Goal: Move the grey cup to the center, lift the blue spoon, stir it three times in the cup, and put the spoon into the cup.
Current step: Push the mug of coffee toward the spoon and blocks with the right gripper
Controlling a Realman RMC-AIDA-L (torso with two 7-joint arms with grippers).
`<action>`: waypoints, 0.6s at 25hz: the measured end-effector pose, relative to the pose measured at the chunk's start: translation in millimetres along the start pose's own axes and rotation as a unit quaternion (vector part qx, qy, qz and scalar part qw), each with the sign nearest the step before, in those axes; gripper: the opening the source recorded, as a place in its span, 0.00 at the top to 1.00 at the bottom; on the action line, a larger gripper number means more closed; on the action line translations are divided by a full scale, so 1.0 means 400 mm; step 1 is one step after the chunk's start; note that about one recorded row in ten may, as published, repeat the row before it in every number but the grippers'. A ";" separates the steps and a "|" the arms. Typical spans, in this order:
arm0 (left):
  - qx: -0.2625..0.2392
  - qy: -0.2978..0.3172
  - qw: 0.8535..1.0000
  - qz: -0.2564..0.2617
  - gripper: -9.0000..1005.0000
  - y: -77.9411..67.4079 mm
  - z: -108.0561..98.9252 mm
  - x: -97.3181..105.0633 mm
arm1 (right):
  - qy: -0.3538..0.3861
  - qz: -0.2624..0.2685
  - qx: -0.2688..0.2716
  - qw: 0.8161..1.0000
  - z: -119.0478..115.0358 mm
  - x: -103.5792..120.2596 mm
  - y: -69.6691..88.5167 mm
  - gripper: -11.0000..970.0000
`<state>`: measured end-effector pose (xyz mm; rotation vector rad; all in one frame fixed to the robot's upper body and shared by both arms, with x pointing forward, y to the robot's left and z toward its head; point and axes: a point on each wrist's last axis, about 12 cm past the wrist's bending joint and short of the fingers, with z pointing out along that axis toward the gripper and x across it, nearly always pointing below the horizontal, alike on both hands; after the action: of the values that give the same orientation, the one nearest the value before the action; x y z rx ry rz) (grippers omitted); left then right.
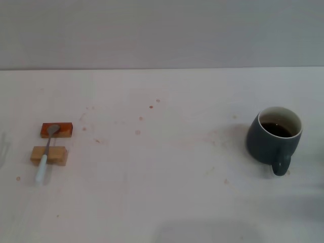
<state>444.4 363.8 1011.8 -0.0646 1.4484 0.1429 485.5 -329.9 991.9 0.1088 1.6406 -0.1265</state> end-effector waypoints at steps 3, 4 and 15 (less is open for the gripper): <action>0.000 -0.001 1.000 0.000 0.20 0.000 0.000 -0.001 | 0.001 0.002 -0.009 1.000 0.003 0.000 0.013 0.99; 0.000 -0.001 1.000 0.000 0.20 0.000 0.000 -0.001 | 0.001 0.004 -0.012 1.000 0.004 0.000 0.018 0.99; 0.001 -0.004 1.000 -0.001 0.20 -0.002 0.003 -0.002 | 0.013 0.011 -0.042 0.999 0.010 0.003 0.060 0.99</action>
<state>445.5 363.2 1012.9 -0.0633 1.4411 0.1403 493.1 -306.7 989.9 0.0648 1.6677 -0.0406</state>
